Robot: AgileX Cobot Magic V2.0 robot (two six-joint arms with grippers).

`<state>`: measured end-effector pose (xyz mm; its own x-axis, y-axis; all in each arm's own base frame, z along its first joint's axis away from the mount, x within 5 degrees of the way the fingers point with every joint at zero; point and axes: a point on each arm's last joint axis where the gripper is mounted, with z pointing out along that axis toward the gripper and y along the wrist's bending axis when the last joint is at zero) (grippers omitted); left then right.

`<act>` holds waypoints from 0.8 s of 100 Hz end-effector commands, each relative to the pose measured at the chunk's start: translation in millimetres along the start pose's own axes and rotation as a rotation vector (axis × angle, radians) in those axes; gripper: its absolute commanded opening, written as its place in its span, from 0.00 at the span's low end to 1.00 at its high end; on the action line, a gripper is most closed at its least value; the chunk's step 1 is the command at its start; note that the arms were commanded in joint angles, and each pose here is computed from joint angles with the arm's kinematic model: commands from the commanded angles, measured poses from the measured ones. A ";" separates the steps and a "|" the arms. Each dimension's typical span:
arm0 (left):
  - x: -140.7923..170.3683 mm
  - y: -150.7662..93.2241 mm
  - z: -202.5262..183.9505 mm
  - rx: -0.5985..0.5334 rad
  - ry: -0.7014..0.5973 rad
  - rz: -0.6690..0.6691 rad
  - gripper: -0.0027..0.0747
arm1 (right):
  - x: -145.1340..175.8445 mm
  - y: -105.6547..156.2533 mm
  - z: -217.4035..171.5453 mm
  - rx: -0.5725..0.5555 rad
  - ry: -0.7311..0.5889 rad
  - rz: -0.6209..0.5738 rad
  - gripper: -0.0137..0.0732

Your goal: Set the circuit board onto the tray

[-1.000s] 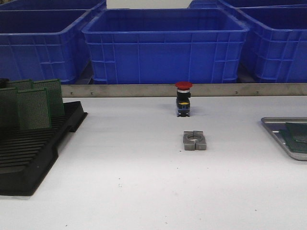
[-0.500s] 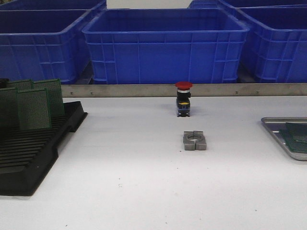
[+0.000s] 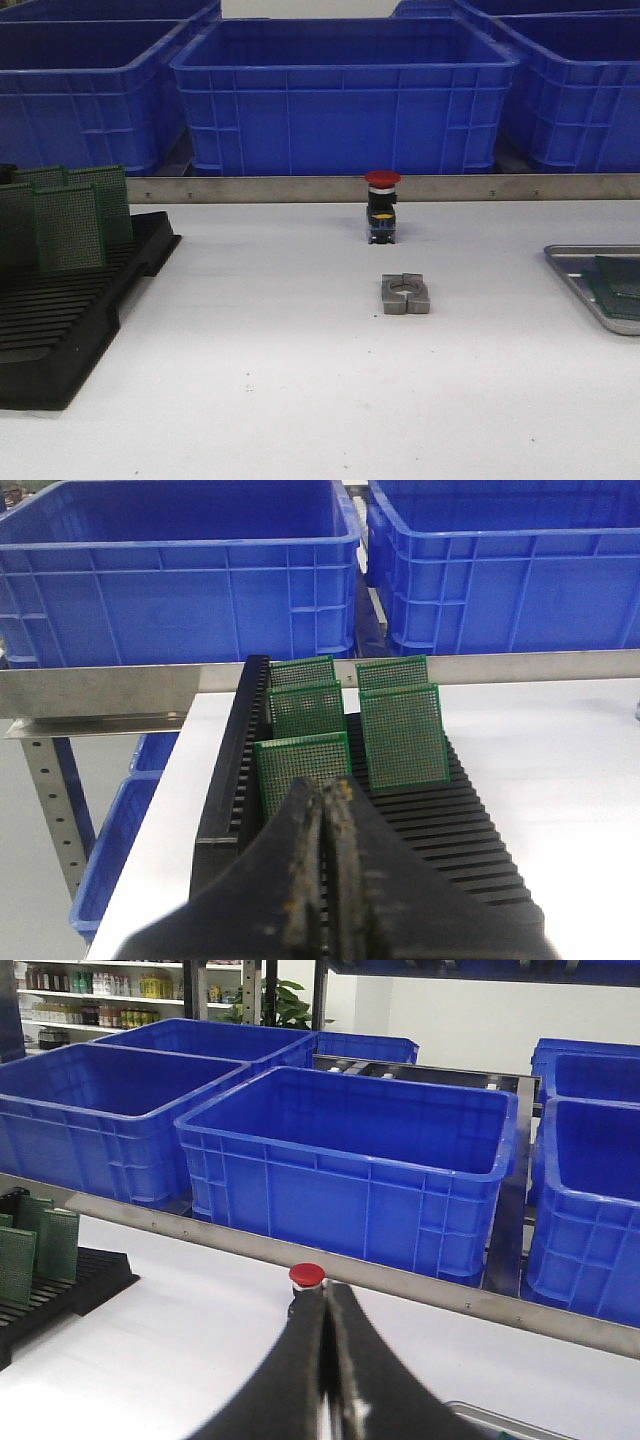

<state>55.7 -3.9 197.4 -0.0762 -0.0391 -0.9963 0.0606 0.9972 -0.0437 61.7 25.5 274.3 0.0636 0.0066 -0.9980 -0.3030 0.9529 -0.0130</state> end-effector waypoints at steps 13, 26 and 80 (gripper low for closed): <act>-1.3 0.4 -1.1 -0.002 -0.078 -0.023 0.01 | -8.7 -1.2 0.2 0.013 -0.024 0.002 0.09; -1.1 0.4 -1.1 -0.002 -0.076 -0.023 0.01 | -8.7 -1.2 0.2 0.012 -0.024 0.002 0.09; -1.1 0.4 -1.1 -0.002 -0.076 -0.023 0.01 | -8.7 -1.2 0.2 0.012 -0.024 0.002 0.09</act>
<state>55.7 -3.9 196.9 -0.0824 -0.0400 -0.9958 0.0603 0.9972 -0.0451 61.5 25.9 274.2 0.0619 0.0061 -0.9981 -0.3080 0.9513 -0.0133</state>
